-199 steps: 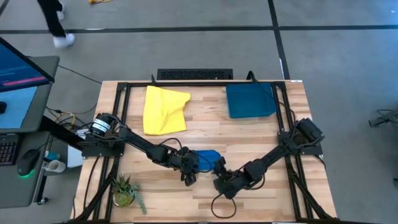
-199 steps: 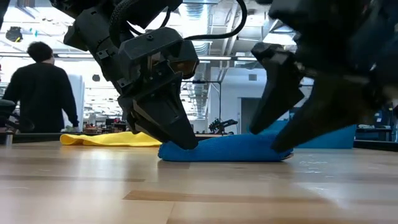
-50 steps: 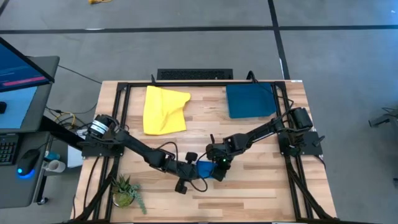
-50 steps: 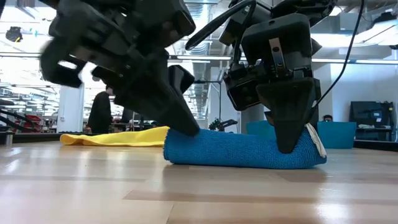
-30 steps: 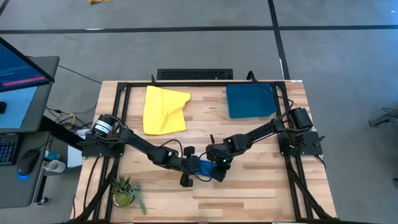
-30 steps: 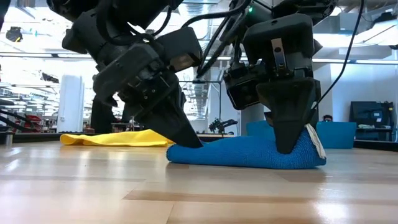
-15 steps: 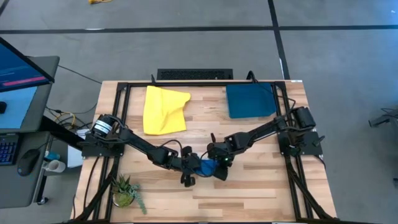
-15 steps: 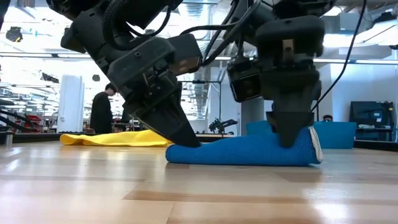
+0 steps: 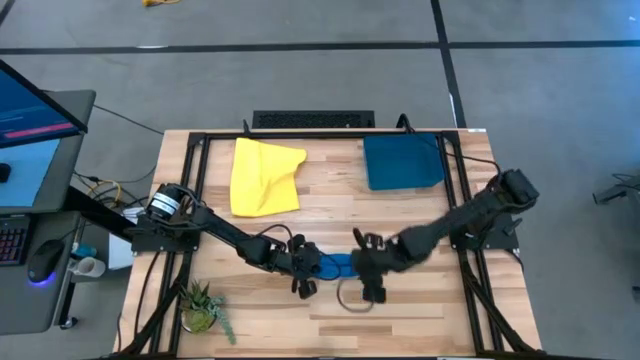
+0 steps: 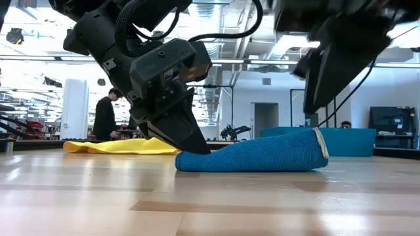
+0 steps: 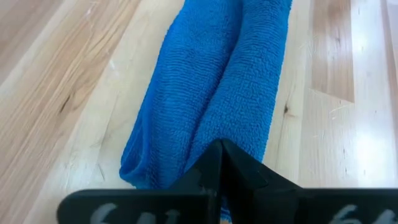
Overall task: Roll microfiber towels into tight, uniform cylinder then place into a basket
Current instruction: Roll the blue microfiber cloth
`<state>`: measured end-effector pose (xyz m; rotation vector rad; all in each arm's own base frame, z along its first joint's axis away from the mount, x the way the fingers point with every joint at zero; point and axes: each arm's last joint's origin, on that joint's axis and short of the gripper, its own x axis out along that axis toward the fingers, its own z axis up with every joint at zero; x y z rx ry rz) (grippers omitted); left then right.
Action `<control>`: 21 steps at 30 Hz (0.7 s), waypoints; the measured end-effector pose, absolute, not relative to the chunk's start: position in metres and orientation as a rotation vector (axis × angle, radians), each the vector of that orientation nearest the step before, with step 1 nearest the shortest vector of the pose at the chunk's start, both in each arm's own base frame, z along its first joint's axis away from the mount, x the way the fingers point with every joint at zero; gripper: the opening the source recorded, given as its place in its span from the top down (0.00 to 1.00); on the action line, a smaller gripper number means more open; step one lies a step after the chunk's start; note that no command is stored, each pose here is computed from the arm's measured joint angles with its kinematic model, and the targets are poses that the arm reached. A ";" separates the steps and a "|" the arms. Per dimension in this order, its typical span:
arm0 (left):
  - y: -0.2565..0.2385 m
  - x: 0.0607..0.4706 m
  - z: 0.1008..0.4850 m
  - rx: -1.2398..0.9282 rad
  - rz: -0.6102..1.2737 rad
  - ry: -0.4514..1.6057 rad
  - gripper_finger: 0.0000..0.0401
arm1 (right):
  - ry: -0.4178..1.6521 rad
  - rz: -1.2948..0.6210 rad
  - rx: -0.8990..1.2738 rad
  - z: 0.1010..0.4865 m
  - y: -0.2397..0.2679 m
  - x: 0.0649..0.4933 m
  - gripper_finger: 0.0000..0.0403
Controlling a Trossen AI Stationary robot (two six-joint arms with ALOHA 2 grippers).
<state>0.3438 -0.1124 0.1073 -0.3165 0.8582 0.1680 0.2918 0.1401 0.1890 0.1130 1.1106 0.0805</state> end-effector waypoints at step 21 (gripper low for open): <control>-0.112 0.343 0.107 -0.285 0.148 0.869 1.00 | 0.993 -0.064 -0.131 0.152 0.173 0.297 0.86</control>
